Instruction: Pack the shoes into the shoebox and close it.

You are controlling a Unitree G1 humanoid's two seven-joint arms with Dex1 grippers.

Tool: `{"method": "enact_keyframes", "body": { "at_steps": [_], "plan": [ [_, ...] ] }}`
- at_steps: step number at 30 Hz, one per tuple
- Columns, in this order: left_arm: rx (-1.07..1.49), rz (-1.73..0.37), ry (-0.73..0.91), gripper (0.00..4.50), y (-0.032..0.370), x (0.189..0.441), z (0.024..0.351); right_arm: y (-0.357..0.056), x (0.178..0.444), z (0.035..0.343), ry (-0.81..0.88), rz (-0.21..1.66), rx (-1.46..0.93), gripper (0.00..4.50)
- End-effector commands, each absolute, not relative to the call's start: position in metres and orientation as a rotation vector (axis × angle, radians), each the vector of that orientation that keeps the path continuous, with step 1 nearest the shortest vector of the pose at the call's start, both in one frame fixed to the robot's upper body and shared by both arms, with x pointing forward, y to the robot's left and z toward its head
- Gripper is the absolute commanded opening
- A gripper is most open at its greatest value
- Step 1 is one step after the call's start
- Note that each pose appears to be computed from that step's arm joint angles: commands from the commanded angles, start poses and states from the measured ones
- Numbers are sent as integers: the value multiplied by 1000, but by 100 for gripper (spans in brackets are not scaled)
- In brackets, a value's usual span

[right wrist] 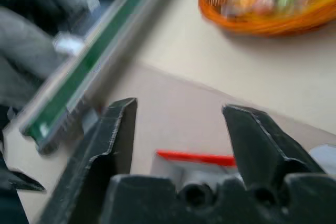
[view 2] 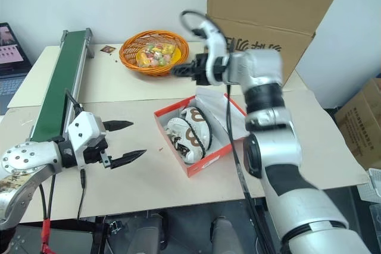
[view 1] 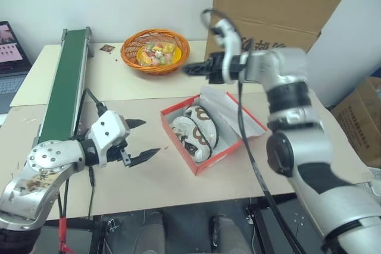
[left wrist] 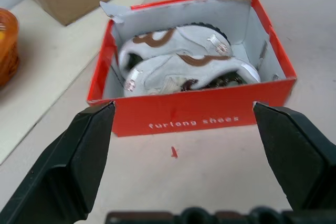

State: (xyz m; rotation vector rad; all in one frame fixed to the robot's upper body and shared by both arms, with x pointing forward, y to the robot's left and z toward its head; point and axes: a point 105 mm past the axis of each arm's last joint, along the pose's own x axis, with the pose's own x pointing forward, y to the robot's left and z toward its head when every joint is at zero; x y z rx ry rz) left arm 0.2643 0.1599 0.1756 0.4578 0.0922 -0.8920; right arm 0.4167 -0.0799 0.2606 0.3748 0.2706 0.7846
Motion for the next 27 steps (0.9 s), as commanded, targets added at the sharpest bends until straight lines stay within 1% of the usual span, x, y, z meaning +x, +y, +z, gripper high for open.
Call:
{"method": "enact_keyframes", "body": {
  "at_steps": [1,2,3,4,5,6,7,8,10,12,16,17,18,20,23,27],
  "plan": [
    [484,-887,42,450,156,265,184,-131,398,283,91,655,472,151],
    [481,-887,40,450,156,265,184,-146,391,280,74,621,470,118],
    [479,-886,39,450,155,266,183,-161,383,277,60,589,460,75],
    [478,-886,34,450,154,267,183,-178,375,269,60,546,415,51],
    [474,-885,29,450,153,268,184,-194,368,259,79,496,378,12],
    [469,-889,24,450,152,269,184,-210,361,248,102,455,338,6],
    [464,-892,21,450,151,269,184,-221,353,237,126,431,301,6],
    [461,-903,20,450,148,268,184,-232,343,226,162,429,311,6],
    [463,-922,22,450,145,267,182,-246,326,207,221,439,259,6],
    [461,-934,24,450,144,268,182,-255,313,178,341,424,167,6],
    [467,-943,23,450,143,269,182,-270,305,135,515,355,28,6],
    [471,-946,22,450,143,270,182,-274,307,124,548,326,-33,6],
    [467,-947,18,450,142,270,183,-275,313,115,559,297,-20,6],
    [468,-949,13,450,141,272,185,-271,323,91,598,261,-71,6],
    [472,-948,10,450,141,273,185,-260,333,60,648,275,-134,6],
    [471,-944,9,450,142,273,186,-246,348,40,632,282,-22,6]
  ]
}}
